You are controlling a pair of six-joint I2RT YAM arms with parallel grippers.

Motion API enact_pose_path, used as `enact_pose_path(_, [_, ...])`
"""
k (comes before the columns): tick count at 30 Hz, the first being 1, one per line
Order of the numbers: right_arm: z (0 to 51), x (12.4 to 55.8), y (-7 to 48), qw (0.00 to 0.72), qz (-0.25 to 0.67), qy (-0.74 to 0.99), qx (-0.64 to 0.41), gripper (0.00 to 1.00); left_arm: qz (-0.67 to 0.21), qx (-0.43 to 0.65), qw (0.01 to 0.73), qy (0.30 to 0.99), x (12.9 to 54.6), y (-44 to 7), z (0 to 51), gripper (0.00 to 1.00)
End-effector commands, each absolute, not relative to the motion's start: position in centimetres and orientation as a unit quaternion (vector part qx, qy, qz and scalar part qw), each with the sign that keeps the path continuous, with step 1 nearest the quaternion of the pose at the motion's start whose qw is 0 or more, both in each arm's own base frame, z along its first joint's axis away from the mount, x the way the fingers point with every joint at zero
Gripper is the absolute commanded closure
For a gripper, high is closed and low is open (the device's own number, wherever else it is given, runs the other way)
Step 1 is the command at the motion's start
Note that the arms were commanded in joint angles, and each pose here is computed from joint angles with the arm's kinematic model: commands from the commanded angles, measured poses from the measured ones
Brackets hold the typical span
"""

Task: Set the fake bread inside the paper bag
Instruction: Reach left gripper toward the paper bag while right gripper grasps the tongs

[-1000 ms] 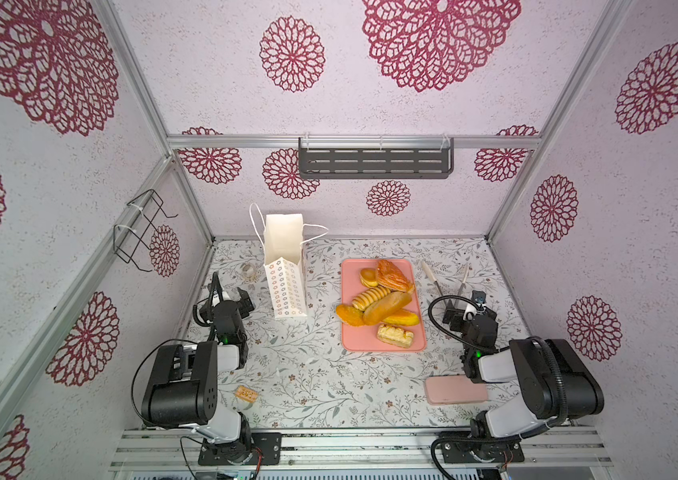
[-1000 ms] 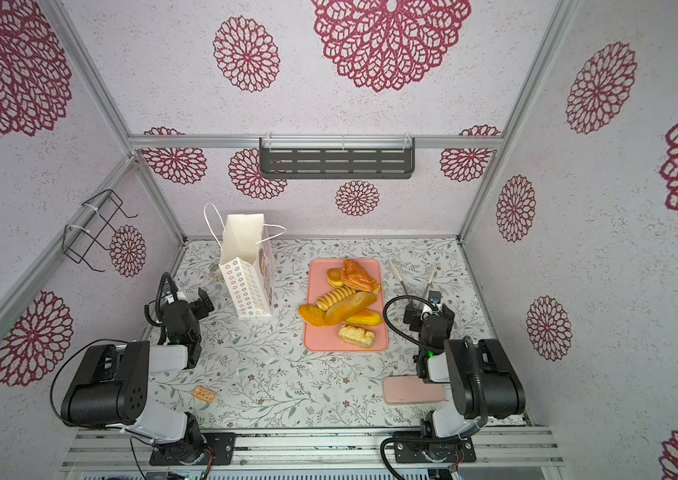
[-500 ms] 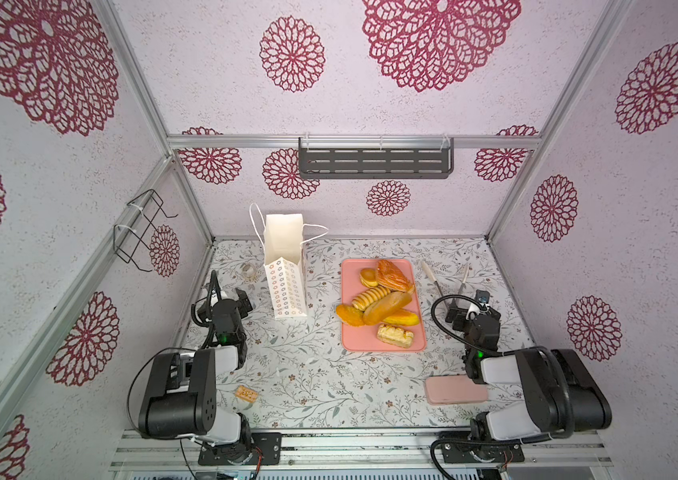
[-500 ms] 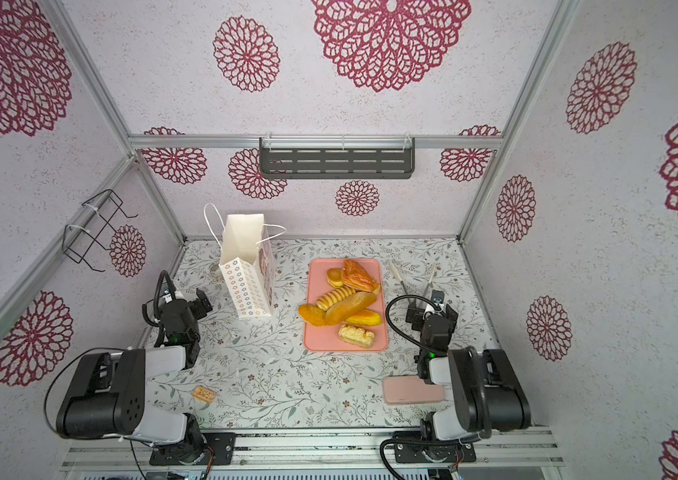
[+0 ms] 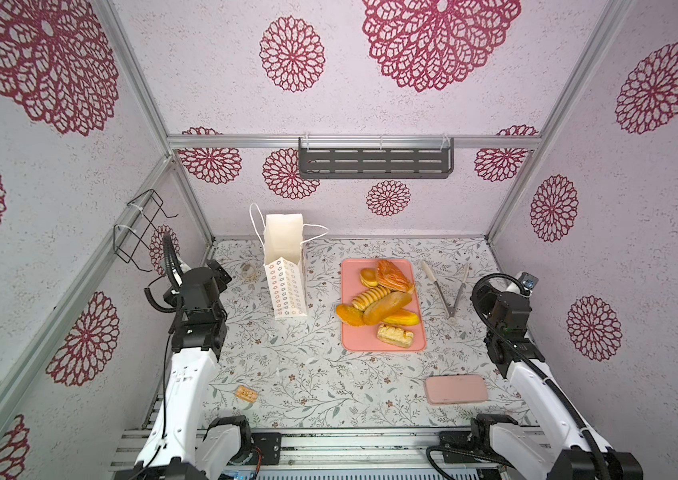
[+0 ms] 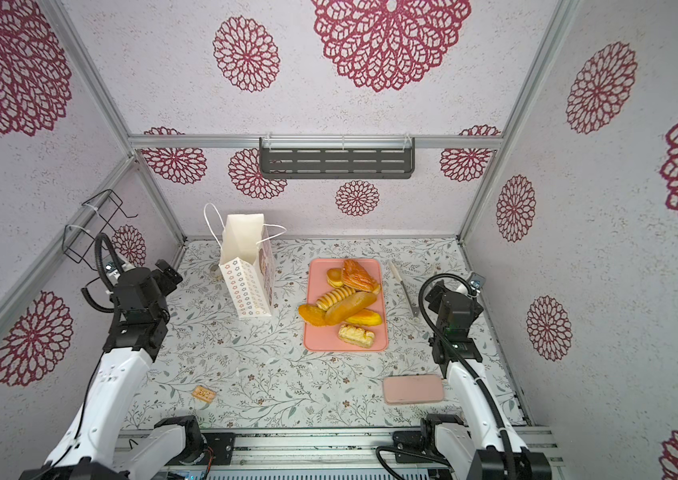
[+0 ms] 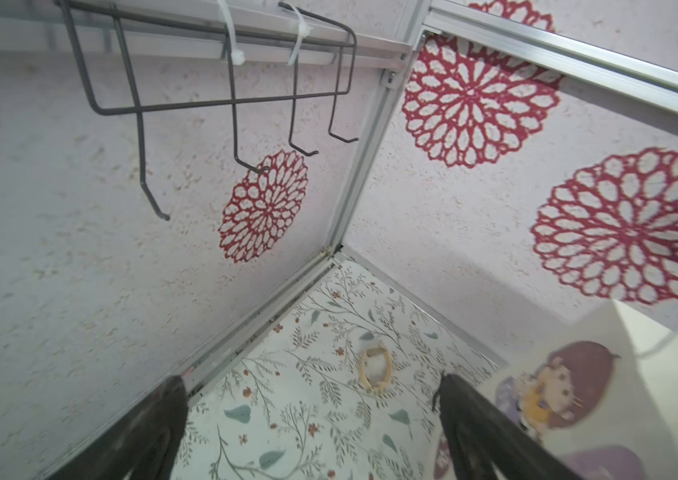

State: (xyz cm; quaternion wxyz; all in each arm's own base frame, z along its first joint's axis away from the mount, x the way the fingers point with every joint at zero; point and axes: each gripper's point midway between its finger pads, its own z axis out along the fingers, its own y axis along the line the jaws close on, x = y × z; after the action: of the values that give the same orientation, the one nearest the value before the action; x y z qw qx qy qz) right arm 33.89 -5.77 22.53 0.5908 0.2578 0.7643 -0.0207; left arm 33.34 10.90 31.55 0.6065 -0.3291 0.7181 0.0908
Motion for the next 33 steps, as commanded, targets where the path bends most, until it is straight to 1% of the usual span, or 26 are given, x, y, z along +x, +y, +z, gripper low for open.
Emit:
enact_pose_path(1, [22.2, 33.5, -2.0, 0.529, 0.075, 0.814, 0.227, 0.27, 0.032, -0.295, 0.526, 0.797, 31.7, 7.8, 30.0, 0.04])
enact_pose_path(3, [22.3, 33.6, -0.6, 0.503, 0.104, 0.833, 0.206, 0.32, 0.008, -0.273, 0.509, 0.816, 31.1, 6.6, 30.8, 0.05])
enact_pose_path(5, [22.2, 33.7, 0.2, 0.482, 0.117, 0.847, 0.193, 0.34, -0.005, -0.262, 0.496, 0.828, 30.4, 5.8, 31.5, 0.07])
enact_pose_path(6, [22.1, 33.8, 0.2, 0.474, 0.115, 0.851, 0.195, 0.33, -0.012, -0.258, 0.492, 0.831, 30.0, 5.5, 32.0, 0.07])
enact_pose_path(9, [22.3, 34.1, 0.1, 0.454, 0.107, 0.862, 0.198, 0.20, -0.048, -0.245, 0.476, 0.843, 29.2, 3.9, 32.8, 0.07])
enact_pose_path(12, [21.1, 34.9, -0.1, 0.419, 0.094, 0.880, 0.203, 0.17, -0.089, -0.219, 0.462, 0.855, 29.1, 1.1, 32.8, 0.09])
enact_pose_path(14, [19.6, 35.4, -0.2, 0.395, 0.086, 0.892, 0.205, 0.16, -0.091, -0.205, 0.455, 0.862, 28.9, -0.6, 32.3, 0.09])
enact_pose_path(15, [18.9, 35.8, -0.2, 0.384, 0.083, 0.897, 0.201, 0.14, -0.093, -0.203, 0.452, 0.864, 28.7, -1.3, 32.1, 0.09])
enact_pose_path(16, [18.2, 36.0, -0.2, 0.373, 0.079, 0.903, 0.198, 0.01, -0.102, -0.198, 0.451, 0.864, 28.6, -2.1, 31.9, 0.09])
enact_pose_path(21, [14.0, 36.8, -0.3, 0.307, 0.052, 0.932, 0.182, 0.02, -0.141, -0.193, 0.453, 0.859, 27.6, -6.0, 30.6, 0.09])
enact_pose_path(26, [10.2, 37.5, -0.2, 0.268, 0.045, 0.946, 0.175, 0.06, -0.193, -0.175, 0.462, 0.848, 27.2, -11.0, 28.8, 0.09])
enact_pose_path(30, [7.8, 38.4, 0.0, 0.237, 0.030, 0.957, 0.166, 0.06, -0.206, -0.164, 0.459, 0.848, 27.3, -14.1, 27.1, 0.08])
enact_pose_path(33, [6.7, 39.2, -0.4, 0.224, 0.010, 0.960, 0.165, 0.04, -0.212, -0.161, 0.457, 0.849, 27.4, -15.6, 26.3, 0.08])
